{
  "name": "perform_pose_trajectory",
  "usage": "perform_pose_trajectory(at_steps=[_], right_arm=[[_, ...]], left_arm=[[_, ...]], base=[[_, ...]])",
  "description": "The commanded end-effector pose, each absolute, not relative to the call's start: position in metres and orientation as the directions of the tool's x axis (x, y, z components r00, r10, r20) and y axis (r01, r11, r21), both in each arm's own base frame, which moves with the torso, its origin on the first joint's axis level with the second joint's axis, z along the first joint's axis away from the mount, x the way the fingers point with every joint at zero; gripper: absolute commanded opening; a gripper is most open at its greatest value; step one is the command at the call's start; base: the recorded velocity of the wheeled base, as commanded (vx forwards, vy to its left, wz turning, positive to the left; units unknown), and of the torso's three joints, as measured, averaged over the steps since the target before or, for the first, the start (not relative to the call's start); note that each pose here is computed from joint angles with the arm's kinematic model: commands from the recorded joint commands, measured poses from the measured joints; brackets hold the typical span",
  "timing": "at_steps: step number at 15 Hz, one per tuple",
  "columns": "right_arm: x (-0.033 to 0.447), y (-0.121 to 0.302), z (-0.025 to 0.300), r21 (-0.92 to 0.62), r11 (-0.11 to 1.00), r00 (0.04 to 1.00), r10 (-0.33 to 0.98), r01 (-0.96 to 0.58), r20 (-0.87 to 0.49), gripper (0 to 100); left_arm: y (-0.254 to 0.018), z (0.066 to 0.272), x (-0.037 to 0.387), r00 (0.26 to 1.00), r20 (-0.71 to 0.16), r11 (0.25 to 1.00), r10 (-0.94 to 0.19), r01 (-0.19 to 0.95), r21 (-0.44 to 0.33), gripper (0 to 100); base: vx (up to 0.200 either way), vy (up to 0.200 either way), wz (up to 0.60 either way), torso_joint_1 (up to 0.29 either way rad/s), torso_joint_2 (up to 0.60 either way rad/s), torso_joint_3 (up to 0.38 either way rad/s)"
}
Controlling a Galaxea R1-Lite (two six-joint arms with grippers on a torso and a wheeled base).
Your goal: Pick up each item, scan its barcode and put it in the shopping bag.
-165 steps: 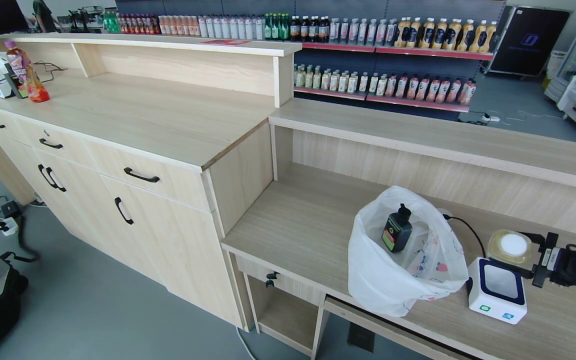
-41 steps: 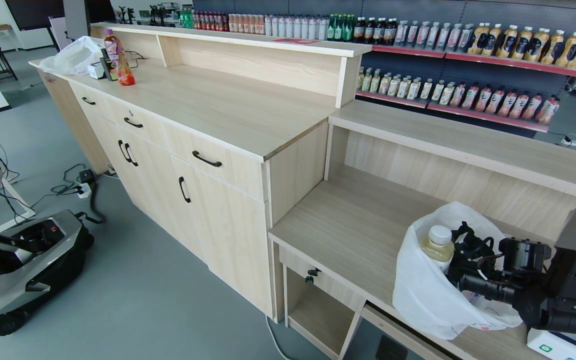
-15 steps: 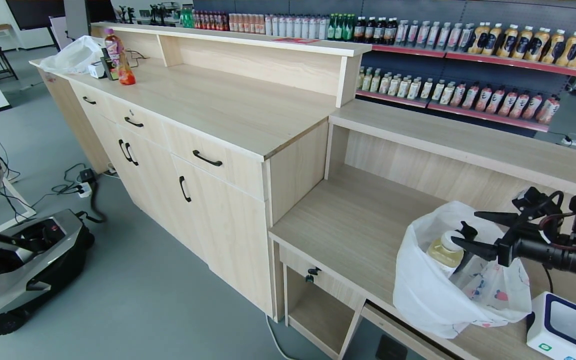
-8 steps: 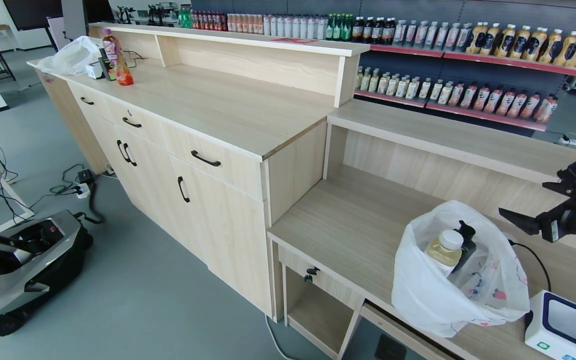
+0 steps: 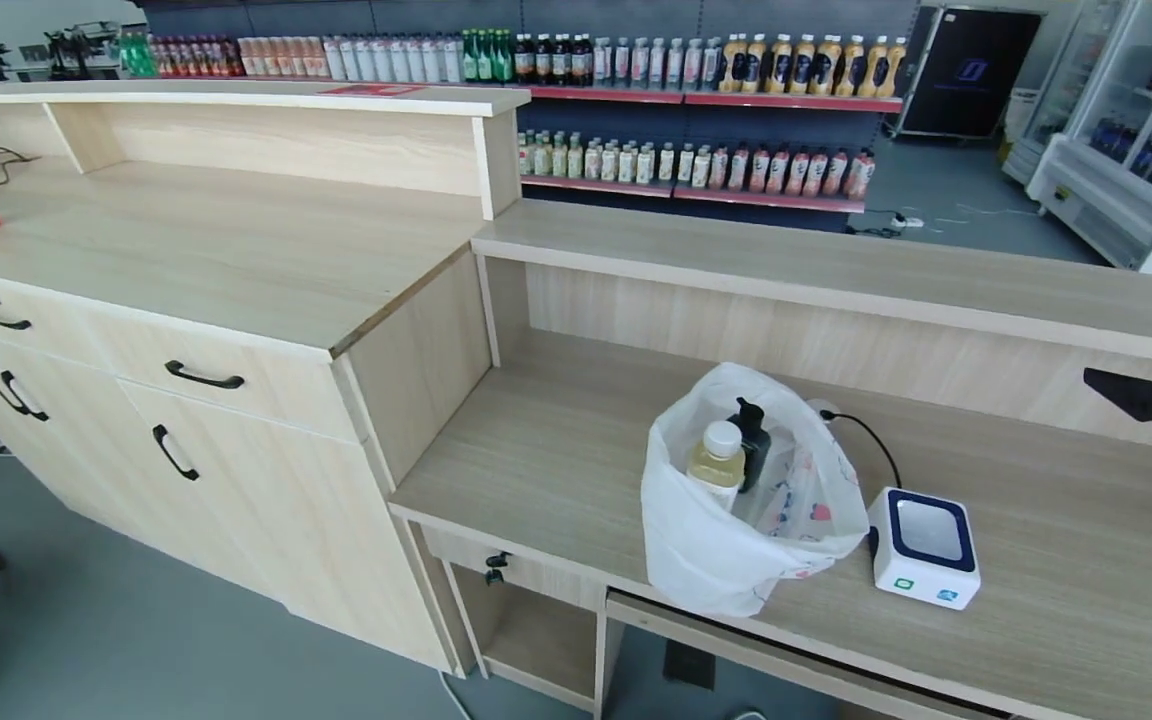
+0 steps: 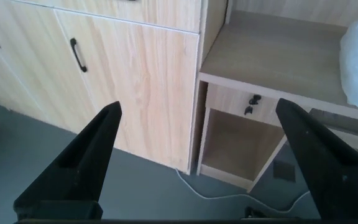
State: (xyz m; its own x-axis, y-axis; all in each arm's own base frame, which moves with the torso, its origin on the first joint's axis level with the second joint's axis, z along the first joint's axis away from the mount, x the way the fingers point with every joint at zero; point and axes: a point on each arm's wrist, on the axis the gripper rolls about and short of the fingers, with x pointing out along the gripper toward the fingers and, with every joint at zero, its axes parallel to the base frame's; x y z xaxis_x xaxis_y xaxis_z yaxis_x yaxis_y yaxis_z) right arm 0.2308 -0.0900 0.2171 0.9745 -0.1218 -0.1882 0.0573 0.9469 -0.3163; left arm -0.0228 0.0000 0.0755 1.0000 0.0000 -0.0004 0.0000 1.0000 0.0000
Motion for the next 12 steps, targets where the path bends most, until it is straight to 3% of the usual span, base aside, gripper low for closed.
perform_pose_trajectory(at_steps=[1,5,9,12], right_arm=[[0.188,-0.071,0.243,-0.276,0.958,0.978,-0.129,0.079,-0.167,100],[0.142,-0.047,0.250,-0.189,0.969,0.965,-0.191,0.157,-0.178,100],[0.101,-0.027,0.218,-0.072,0.990,0.985,-0.128,0.121,-0.112,100],[0.049,-0.005,0.173,-0.060,0.998,0.999,-0.015,0.013,-0.044,100]], left_arm=[[0.000,0.075,-0.023,1.000,0.000,1.000,0.000,0.000,0.000,100],[0.000,0.075,-0.023,1.000,0.000,1.000,0.000,0.000,0.000,100],[0.000,0.075,-0.023,1.000,0.000,1.000,0.000,0.000,0.000,100],[0.000,0.075,-0.023,1.000,0.000,1.000,0.000,0.000,0.000,100]], base=[[0.000,0.000,-0.60,0.002,0.00,-0.007],[0.000,0.000,-0.60,0.005,0.00,0.004],[0.000,0.000,0.00,0.000,0.00,0.000],[0.000,0.000,0.00,0.000,0.00,0.000]])
